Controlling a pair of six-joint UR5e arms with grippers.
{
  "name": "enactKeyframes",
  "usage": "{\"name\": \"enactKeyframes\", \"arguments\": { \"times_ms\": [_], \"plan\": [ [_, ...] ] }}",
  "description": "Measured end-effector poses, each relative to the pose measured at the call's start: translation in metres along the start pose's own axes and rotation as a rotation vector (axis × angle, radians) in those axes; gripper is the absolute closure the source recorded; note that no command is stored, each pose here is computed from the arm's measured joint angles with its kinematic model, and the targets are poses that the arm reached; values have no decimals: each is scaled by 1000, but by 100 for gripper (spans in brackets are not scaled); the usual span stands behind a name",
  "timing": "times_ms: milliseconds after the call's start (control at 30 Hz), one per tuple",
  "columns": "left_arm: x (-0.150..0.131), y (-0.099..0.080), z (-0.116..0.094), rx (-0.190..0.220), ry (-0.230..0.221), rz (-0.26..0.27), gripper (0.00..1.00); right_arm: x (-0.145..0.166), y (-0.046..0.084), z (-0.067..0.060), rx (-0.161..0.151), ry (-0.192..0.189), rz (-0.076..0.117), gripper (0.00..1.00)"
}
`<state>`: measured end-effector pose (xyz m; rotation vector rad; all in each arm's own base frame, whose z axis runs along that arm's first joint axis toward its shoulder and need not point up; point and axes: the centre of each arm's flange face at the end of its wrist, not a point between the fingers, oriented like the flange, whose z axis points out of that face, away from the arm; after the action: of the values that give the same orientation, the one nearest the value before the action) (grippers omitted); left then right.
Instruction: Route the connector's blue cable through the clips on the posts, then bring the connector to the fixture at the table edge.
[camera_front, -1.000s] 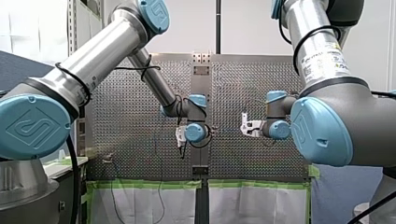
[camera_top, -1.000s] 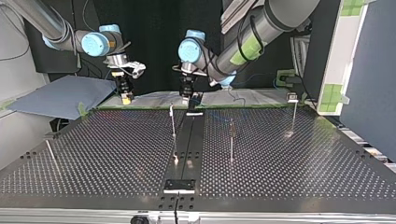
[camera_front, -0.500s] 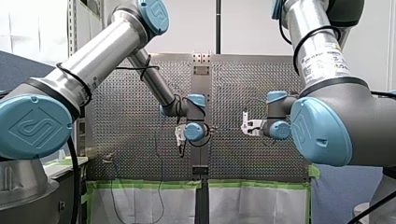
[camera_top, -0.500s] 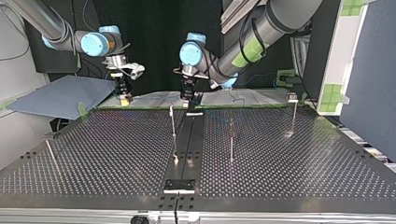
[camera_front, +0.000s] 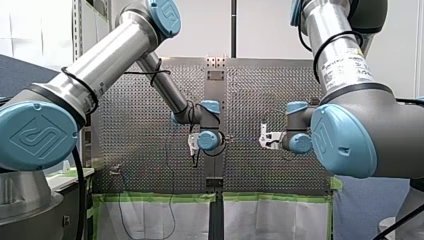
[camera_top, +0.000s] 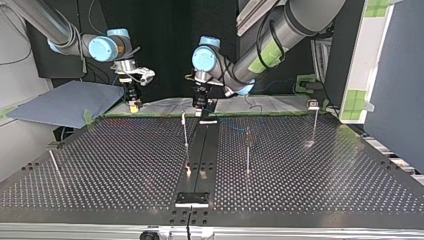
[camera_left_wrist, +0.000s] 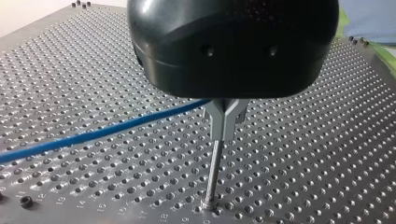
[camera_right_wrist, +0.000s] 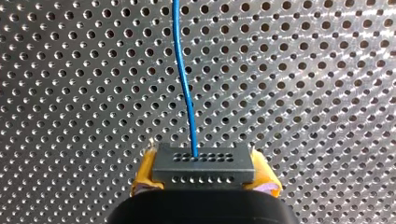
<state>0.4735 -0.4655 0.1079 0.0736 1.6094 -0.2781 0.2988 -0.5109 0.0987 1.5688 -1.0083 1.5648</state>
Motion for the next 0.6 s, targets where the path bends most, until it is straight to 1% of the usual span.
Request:
{"name": "enactKeyframes", "arguments": {
  "times_ms": [133,300,467,600],
  "plan": [
    [0,0,1,3,-2,-1,98,2,1,4,1,6,5,93],
    [-1,1,3,15,0,-2,98,4,1,6,1,7,6,93],
    [-1,2,5,20,0,-4,98,5,1,8,2,5,8,93],
    [8,4,10,18,16,0,98,6,1,8,2,5,8,93]
  ]
}}
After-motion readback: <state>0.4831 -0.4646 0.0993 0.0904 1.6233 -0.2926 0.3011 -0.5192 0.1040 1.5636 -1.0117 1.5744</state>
